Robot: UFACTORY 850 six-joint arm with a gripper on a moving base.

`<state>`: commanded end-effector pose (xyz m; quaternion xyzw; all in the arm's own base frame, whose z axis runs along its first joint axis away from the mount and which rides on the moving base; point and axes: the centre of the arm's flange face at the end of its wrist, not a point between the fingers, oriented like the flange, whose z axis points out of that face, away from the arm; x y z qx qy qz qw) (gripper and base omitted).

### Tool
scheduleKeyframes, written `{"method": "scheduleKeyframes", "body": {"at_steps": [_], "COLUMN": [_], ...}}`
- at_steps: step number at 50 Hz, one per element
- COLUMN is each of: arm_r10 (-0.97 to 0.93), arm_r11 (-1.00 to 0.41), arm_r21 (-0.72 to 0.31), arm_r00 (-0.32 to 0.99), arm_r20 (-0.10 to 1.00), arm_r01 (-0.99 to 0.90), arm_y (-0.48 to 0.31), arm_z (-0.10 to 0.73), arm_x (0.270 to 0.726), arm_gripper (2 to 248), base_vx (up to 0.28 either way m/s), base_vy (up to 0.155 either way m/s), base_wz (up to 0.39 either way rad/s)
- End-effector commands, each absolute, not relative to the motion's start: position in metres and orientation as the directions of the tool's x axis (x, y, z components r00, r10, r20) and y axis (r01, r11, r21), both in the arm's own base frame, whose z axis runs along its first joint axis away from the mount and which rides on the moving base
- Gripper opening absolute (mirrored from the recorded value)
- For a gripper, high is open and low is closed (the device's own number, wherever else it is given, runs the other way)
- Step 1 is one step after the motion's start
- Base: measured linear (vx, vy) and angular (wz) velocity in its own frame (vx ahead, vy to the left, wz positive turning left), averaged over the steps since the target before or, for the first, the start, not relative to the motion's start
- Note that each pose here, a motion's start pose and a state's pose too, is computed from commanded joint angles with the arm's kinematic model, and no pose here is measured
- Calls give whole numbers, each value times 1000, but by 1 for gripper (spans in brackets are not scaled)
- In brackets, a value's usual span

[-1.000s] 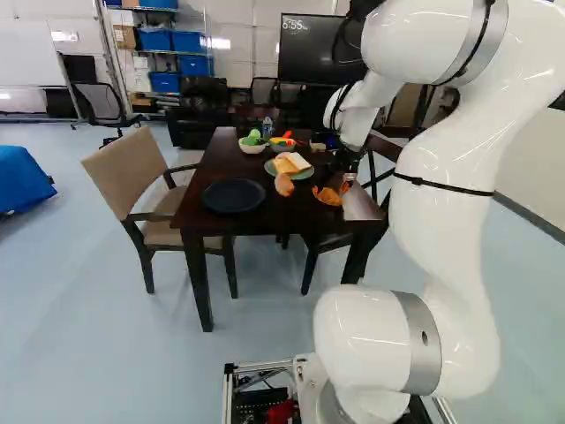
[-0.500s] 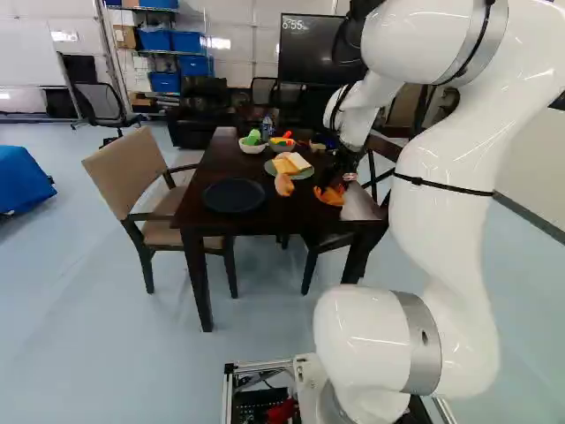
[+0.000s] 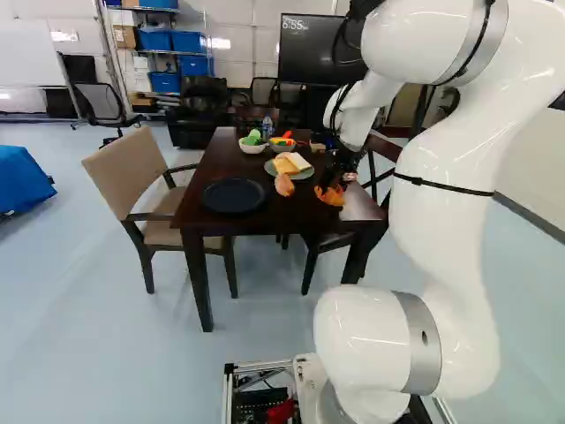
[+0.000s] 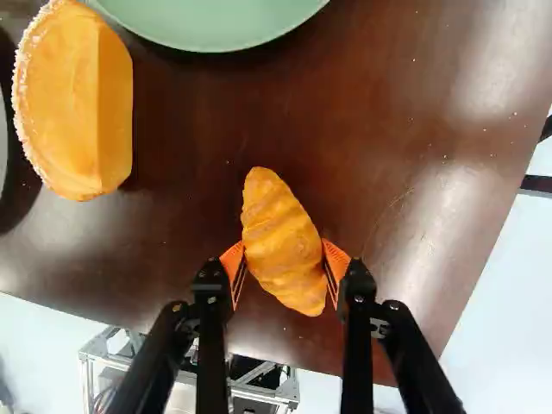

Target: Move the croissant to the empty plate

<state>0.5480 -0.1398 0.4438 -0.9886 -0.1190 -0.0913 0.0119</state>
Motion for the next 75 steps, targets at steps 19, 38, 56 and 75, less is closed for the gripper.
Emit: {"method": "scheduleKeyframes", "body": {"at_steps": [19,38,56,75], "arm_r10": [233,252,308,345], "arm_r11": [-971,-967,-949,-932], "arm_r21": [-2,12,12,-26], "arm_r00": [955,945,924,908], "arm_r20": [183,209,226,237], "arm_r01": [237,255,314,361], "arm_y": [-140,-129,-94,-50], "arm_z": [444,460,486,513], "arm_x": [548,548,554,542], "arm_gripper": [129,129,129,129], "base_vx": [0,0,0,0], "base_vy": [0,0,0,0], "base_wz": [0,0,0,0]}}
